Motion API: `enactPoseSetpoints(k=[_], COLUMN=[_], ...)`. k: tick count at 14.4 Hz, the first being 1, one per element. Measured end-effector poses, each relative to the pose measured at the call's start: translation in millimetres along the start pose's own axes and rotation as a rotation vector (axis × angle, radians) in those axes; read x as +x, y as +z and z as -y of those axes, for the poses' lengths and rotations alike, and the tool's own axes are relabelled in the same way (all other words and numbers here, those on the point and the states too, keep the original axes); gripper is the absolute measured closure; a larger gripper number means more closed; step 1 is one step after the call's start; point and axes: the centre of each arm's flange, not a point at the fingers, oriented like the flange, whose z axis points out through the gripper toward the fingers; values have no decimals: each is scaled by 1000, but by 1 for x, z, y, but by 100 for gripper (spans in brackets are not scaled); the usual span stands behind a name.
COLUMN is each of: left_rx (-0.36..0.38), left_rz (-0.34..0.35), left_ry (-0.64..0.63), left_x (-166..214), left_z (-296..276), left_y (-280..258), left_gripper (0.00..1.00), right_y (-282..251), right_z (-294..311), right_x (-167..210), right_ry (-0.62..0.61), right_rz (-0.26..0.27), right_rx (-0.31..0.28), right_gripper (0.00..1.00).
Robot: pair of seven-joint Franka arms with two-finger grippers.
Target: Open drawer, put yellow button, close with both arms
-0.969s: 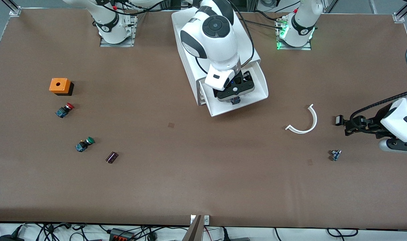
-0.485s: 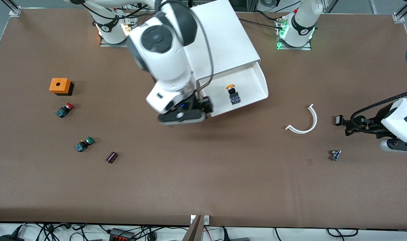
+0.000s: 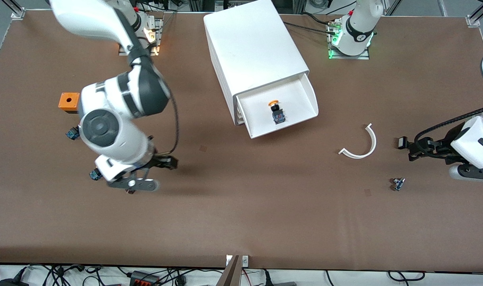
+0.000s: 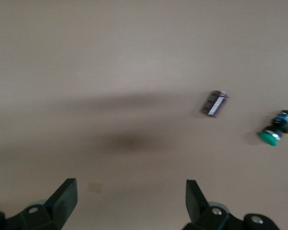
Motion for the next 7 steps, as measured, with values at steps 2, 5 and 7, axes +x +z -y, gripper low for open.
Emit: enactPoseSetpoints(k=[2, 5, 7], left_rx=[-4, -6, -15], left_rz=[0, 17, 69], left_ry=[9, 8, -25], left_x=[0, -1, -3], left_z=[-6, -7, -10], left_y=[0, 5, 30], left_gripper=[0, 0, 0], right_y=[2, -8, -20], right_z=[-33, -85, -115], right_x=[9, 18, 20], right_ry=[-8, -35, -27], right_rz=[17, 25, 24], right_rx=[-4, 0, 6], right_gripper=[0, 0, 0])
